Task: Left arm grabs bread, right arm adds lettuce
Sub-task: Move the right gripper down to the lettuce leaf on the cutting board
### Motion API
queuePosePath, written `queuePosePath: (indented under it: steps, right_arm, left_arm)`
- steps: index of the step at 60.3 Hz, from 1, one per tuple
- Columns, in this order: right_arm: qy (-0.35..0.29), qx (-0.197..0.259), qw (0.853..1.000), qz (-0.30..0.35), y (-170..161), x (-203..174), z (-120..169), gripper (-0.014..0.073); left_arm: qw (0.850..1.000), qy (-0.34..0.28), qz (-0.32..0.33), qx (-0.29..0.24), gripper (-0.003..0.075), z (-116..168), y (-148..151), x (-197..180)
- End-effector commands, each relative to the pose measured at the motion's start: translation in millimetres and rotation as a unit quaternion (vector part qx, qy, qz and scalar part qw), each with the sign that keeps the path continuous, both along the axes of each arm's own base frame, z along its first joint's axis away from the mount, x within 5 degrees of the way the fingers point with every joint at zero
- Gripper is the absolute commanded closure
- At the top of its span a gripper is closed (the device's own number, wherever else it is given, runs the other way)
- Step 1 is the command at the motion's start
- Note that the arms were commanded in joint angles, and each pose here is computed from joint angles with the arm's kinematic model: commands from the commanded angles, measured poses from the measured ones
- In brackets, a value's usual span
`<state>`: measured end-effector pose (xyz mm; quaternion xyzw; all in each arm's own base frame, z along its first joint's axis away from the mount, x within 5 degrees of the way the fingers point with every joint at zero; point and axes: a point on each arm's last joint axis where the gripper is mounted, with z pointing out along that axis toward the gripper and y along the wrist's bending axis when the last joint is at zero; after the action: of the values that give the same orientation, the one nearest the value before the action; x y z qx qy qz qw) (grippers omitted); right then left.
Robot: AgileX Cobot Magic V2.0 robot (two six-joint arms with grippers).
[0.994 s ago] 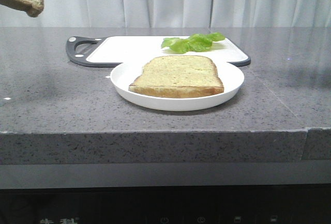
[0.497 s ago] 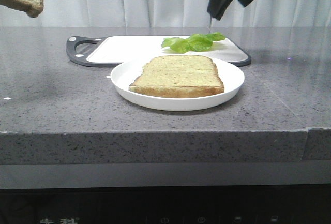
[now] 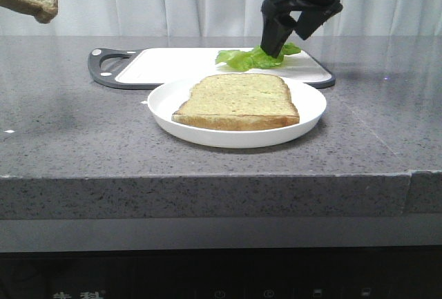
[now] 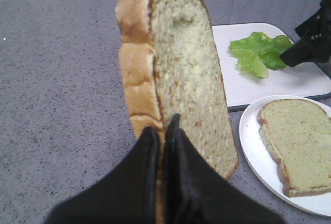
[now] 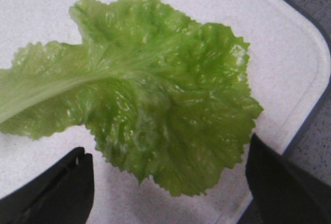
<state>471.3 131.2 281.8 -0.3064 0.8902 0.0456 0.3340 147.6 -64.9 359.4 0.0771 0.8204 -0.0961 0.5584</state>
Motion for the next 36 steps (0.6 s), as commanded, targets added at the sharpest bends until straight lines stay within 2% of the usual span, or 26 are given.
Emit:
queuePosePath:
  steps: [1,7,17,21,36]
  right_arm:
    - [-0.065,0.013,0.998,0.000,-1.8,-4.4,39.1,-0.0013]
    - [-0.067,0.013,0.998,0.000,-1.8,-4.2,39.4,0.0019]
    - [-0.068,0.013,0.998,-0.001,-2.3,-3.9,39.4,0.0244]
    - [-0.068,0.013,0.998,-0.001,-2.2,-3.7,39.0,0.0291]
    - [-0.054,0.010,0.999,-0.001,-0.8,2.5,23.5,0.0289]
  left_arm:
    - [0.998,-0.049,-0.020,-0.021,0.0741,16.9,-2.5,-1.3]
    - [0.998,-0.049,-0.020,-0.021,0.0741,16.9,-2.5,-1.3]
    - [0.998,-0.049,-0.020,-0.021,0.0741,16.9,-2.5,-1.3]
    - [0.998,-0.049,-0.020,-0.021,0.0741,16.9,-2.5,-1.3]
    - [0.998,-0.049,-0.020,-0.021,0.0741,16.9,-2.5,-1.3]
